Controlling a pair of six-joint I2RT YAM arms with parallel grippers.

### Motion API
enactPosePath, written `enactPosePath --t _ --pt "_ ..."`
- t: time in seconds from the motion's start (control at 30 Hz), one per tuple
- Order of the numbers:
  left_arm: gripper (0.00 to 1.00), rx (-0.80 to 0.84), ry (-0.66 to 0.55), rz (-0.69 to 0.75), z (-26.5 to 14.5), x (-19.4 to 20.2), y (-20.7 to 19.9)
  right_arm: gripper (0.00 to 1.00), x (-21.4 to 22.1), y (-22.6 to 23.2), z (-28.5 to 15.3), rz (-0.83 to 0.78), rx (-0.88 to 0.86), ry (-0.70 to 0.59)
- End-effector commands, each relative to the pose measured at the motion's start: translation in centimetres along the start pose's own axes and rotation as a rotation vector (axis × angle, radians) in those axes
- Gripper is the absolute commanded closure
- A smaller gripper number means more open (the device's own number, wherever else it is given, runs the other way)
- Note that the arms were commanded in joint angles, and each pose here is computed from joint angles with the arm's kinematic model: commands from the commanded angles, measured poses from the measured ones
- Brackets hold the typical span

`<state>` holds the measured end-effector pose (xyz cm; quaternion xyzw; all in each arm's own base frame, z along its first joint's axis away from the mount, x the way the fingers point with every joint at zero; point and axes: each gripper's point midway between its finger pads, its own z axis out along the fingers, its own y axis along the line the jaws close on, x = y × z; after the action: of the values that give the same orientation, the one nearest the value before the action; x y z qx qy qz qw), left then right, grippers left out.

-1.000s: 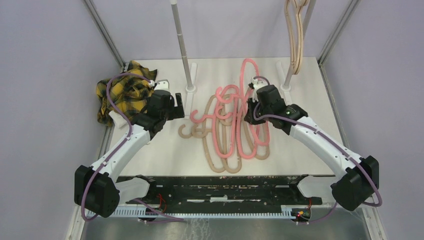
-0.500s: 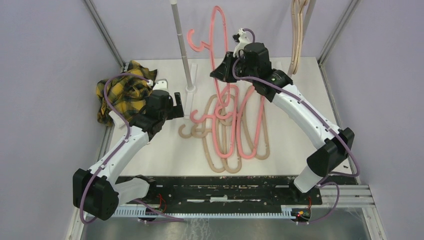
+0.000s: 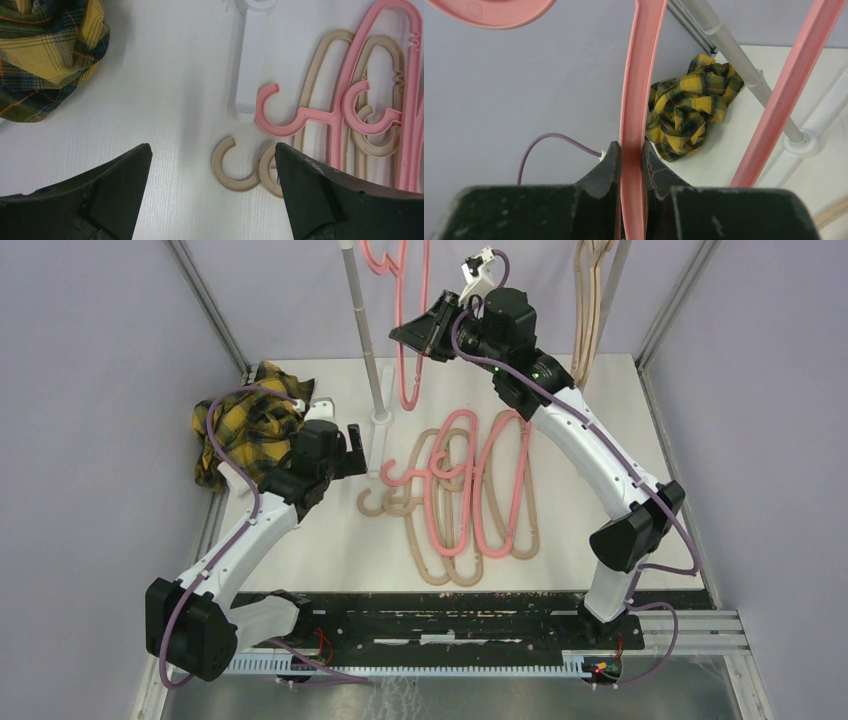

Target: Organize the hangers

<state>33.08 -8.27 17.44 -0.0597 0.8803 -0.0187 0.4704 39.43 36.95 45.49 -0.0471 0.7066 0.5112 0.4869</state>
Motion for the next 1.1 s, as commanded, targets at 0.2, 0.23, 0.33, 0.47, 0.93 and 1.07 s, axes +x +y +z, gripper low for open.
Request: enactPosePath --t 0.2,0.23,0.33,0.47,0.93,1.07 --pt "0.01 -0.014 -0.074 0.035 -1.1 -2.5 0.6 0.93 -4.1 1.4 4.0 0.193 -0.052 -0.162" --pt "0.01 -0.015 -0.074 0.036 -1.2 -2.5 0.6 0.93 -4.2 1.3 4.3 0.202 -0.043 -0.171" --pt "0.01 -0.011 -0.076 0.036 -1.3 -2.6 0.6 0.93 -4.5 0.7 5.0 0.227 -0.027 -0.194" --pt "0.01 -0.007 -0.078 0.034 -1.3 -2.6 0.5 0.93 -4.8 0.6 5.8 0.248 -0.04 -0.206" --pt "0.01 -0.014 -0.077 0.037 -1.3 -2.5 0.7 0.9 -3.4 -2.5 8.9 0.326 0.038 -0.185" --pt "0.01 -0.016 -0.072 0.041 -1.2 -2.3 0.7 0.89 -2.1 -3.6 9.4 0.338 0.069 -0.151"
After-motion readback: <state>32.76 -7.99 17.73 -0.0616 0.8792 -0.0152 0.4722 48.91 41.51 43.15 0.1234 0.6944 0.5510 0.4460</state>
